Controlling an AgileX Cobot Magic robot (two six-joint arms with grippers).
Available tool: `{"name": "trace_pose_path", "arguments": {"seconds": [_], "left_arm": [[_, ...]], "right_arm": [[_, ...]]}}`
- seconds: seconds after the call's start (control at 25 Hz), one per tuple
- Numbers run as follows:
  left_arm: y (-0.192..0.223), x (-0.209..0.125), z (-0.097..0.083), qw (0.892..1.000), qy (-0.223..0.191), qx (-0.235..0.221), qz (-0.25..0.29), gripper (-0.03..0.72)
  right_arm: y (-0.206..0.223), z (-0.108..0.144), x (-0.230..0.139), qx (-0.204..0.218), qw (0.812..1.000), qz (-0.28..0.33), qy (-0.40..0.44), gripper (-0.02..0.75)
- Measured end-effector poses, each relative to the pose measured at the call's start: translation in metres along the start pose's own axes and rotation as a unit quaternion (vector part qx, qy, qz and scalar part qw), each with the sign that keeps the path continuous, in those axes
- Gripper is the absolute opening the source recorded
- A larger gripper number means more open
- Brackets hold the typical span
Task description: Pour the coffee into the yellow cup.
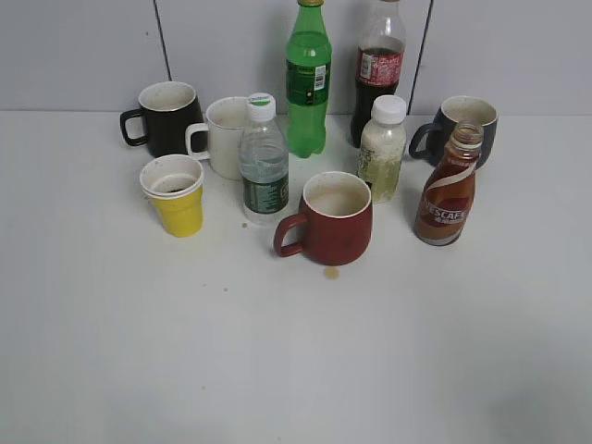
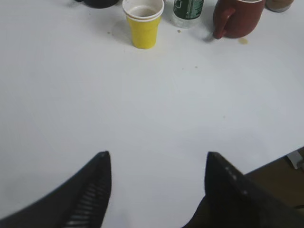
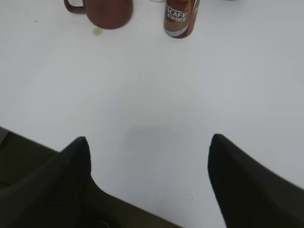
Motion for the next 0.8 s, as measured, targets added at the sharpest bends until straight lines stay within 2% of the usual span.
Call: {"name": "trace_pose_path", "arguments": {"seconds": [0.28,0.36,0.64,0.8], "left_arm": [[-0.001,0.000,0.000,1.000,-0.001,0.002,-0.002,0.441],[-0.004,-0.001,0.004,0.999,-0.024,0.035,-0.008,0.436],[-0.018,-0.008,0.011,0.987,-0.079,0.130,-0.042,0.435],[-0.027,-0.011,0.009,0.981,-0.090,0.160,-0.069,0.435]], "right_arm": [[0.000,-0.001,0.000,-0.004,1.000,-0.001,0.003,0.575],[0.000,-0.002,0.000,-0.018,1.000,-0.003,0.013,0.575],[-0.008,-0.014,0.000,-0.113,0.989,-0.045,0.078,0.574],[-0.018,-0.013,-0.003,-0.131,0.984,-0.083,0.085,0.574]]}}
Point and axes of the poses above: a point on each arm's last joint axis where the gripper is mounted, y pointing out along that axis toward the gripper, z along the wrist's bending axis when the last joint is at zero, x = y × z, the point moved 4 cm from there along y, pointing out along that axis toward the gripper, and after that the axes turned 10 degrees about y, right-handed, at the moved point
